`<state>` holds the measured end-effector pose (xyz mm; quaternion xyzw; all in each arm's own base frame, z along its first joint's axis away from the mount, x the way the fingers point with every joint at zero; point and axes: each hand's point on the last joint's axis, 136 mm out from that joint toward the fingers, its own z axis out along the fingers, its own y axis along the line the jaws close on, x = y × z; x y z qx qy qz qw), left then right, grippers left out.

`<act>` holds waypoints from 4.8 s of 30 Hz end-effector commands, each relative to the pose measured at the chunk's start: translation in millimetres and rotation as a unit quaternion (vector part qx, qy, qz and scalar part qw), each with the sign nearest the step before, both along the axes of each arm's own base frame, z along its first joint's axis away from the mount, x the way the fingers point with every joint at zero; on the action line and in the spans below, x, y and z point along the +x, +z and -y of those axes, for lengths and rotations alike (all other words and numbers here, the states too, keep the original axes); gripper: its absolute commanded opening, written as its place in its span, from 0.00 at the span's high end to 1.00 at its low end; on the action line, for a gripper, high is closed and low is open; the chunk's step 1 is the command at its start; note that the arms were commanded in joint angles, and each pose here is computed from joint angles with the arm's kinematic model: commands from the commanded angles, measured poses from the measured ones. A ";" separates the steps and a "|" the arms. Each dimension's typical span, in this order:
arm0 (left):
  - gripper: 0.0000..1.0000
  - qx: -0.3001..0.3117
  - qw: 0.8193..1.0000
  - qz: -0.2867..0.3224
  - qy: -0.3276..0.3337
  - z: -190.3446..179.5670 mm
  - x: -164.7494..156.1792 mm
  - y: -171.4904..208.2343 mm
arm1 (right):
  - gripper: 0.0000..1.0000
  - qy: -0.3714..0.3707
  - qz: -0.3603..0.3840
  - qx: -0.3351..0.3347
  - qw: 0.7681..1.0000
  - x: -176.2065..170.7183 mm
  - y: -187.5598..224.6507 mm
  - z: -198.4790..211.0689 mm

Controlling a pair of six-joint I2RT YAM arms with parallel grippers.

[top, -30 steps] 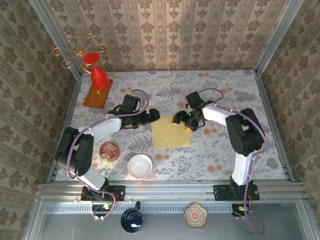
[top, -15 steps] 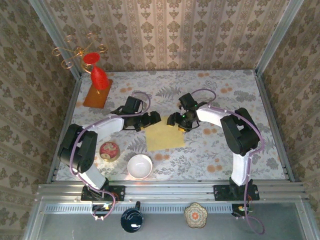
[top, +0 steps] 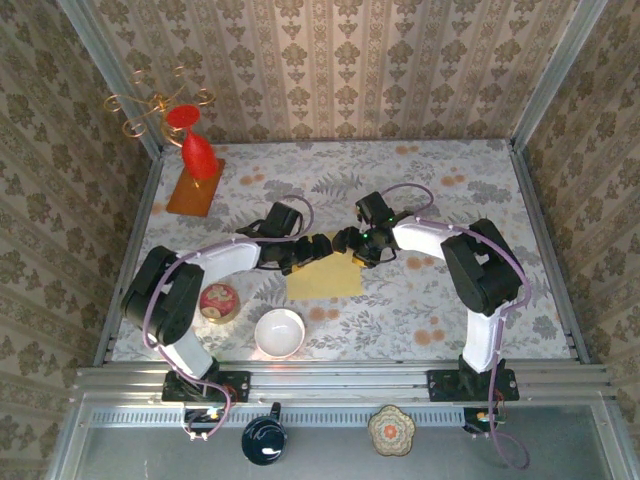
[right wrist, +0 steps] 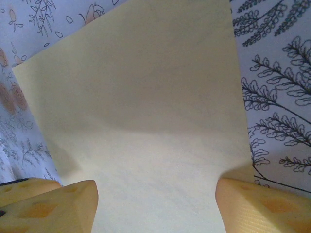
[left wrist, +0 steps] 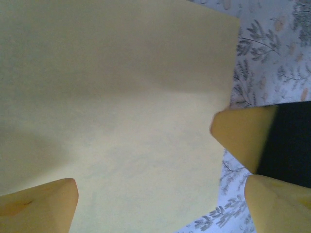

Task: Fold a paper plane with a square sheet of paper (pick it up from the middle)
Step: First fold in half a square sheet of paper at the center of the table.

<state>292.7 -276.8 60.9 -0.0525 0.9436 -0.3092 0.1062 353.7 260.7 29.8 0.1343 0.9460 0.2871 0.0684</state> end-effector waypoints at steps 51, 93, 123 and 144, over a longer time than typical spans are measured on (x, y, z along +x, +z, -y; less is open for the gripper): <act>0.15 0.037 0.998 -0.044 0.035 -26.3 -6.7 -44.5 | 0.56 0.037 -0.047 0.003 0.998 -28.2 -28.9 -8.4; 0.65 0.006 0.999 0.041 0.000 -25.3 14.0 6.7 | 0.56 0.020 0.058 0.059 0.996 0.7 30.9 -5.6; 0.70 -0.323 0.936 0.113 -0.085 0.0 12.5 180.3 | 0.06 0.111 0.199 0.300 0.926 8.0 171.6 -25.8; 0.71 -0.279 0.956 0.079 -0.046 -10.7 22.2 137.3 | 0.43 0.086 0.219 0.328 0.915 3.3 188.5 -10.6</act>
